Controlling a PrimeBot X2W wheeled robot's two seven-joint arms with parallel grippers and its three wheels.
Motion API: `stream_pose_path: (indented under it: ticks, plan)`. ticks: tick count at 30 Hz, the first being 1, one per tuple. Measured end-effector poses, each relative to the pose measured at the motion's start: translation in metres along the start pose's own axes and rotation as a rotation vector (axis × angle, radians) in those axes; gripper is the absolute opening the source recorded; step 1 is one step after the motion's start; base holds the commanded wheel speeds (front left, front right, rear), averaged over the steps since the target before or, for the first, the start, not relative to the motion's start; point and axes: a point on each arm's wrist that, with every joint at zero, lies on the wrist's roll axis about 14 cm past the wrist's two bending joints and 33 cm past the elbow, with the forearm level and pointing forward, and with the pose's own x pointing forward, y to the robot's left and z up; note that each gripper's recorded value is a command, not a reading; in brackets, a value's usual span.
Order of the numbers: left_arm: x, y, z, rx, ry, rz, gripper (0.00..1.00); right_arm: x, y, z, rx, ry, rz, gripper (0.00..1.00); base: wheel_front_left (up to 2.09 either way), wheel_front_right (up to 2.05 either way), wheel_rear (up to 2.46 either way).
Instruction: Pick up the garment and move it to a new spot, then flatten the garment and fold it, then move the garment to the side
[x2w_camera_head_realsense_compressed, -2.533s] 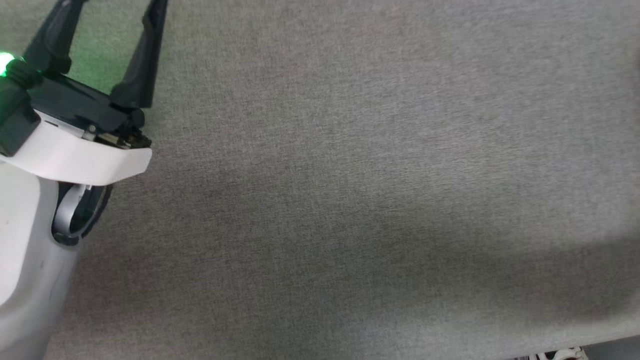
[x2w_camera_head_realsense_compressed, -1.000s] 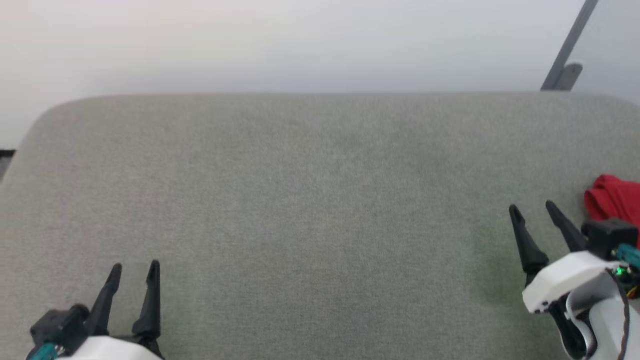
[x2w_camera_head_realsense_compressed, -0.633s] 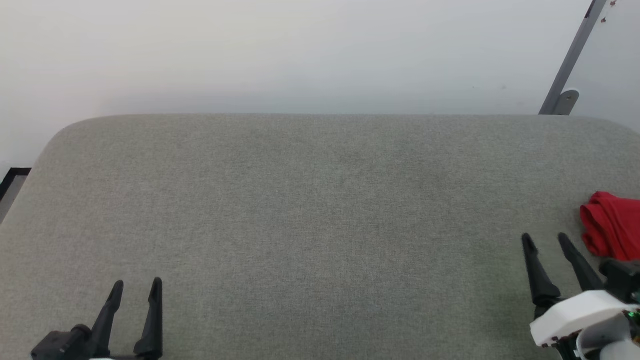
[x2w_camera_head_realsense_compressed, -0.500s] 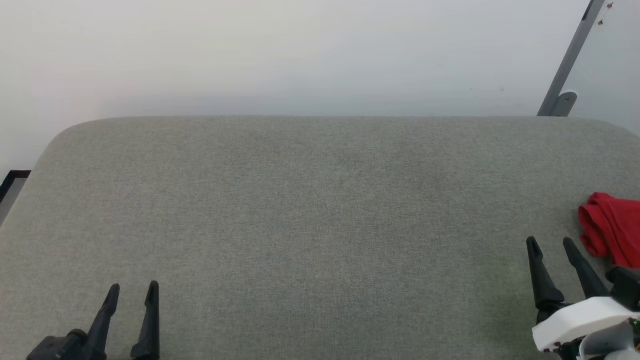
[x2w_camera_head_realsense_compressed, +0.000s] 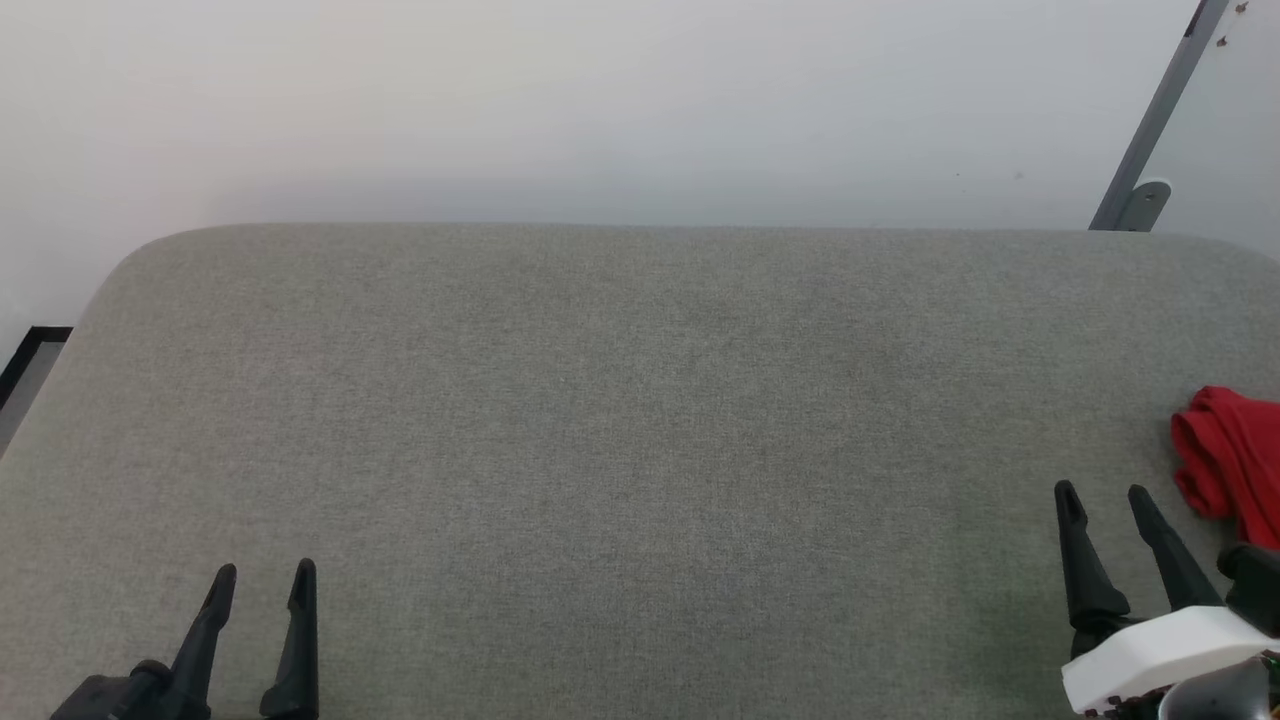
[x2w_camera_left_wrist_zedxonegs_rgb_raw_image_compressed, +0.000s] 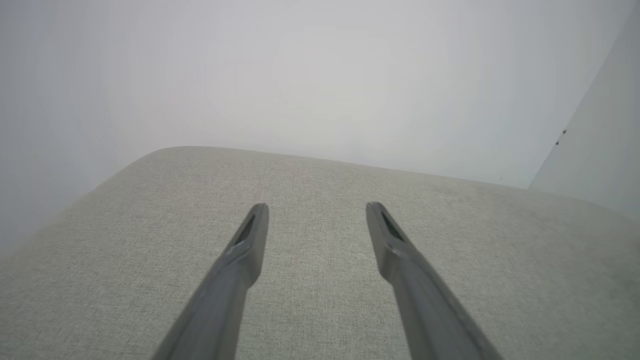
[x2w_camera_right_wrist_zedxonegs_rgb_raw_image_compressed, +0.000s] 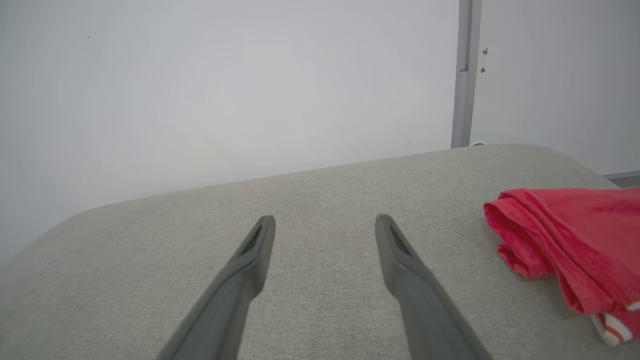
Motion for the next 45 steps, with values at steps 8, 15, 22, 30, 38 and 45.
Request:
stream_pose_path:
  ticks: [8,15,22,30,38,45]
  plan:
    - [0.001,-0.002,-0.004,-0.002,0.013,-0.006,1.00,0.002,0.004,-0.002,0.010,0.008,0.006,1.00,0.00,0.00,0.00]
    - [0.004,-0.002,-0.006,0.010,0.022,-0.009,0.00,0.004,0.006,-0.005,0.022,0.017,0.005,0.00,0.00,0.00,0.00]
    - [-0.002,-0.005,-0.027,-0.074,0.084,0.021,0.00,-0.006,0.002,-0.032,0.090,0.094,-0.026,0.00,0.00,0.00,0.00]
    - [0.002,-0.002,-0.030,-0.213,0.093,0.061,0.00,-0.005,0.000,-0.031,0.224,0.088,-0.045,0.00,0.00,0.00,0.00]
    - [0.010,-0.001,-0.029,-0.339,0.088,0.089,0.00,-0.002,0.001,-0.029,0.348,0.078,-0.055,0.00,0.00,0.00,0.00]
    - [0.016,-0.001,-0.028,-0.444,0.087,0.105,0.00,0.001,0.001,-0.026,0.446,0.066,-0.061,0.00,0.00,0.00,0.00]
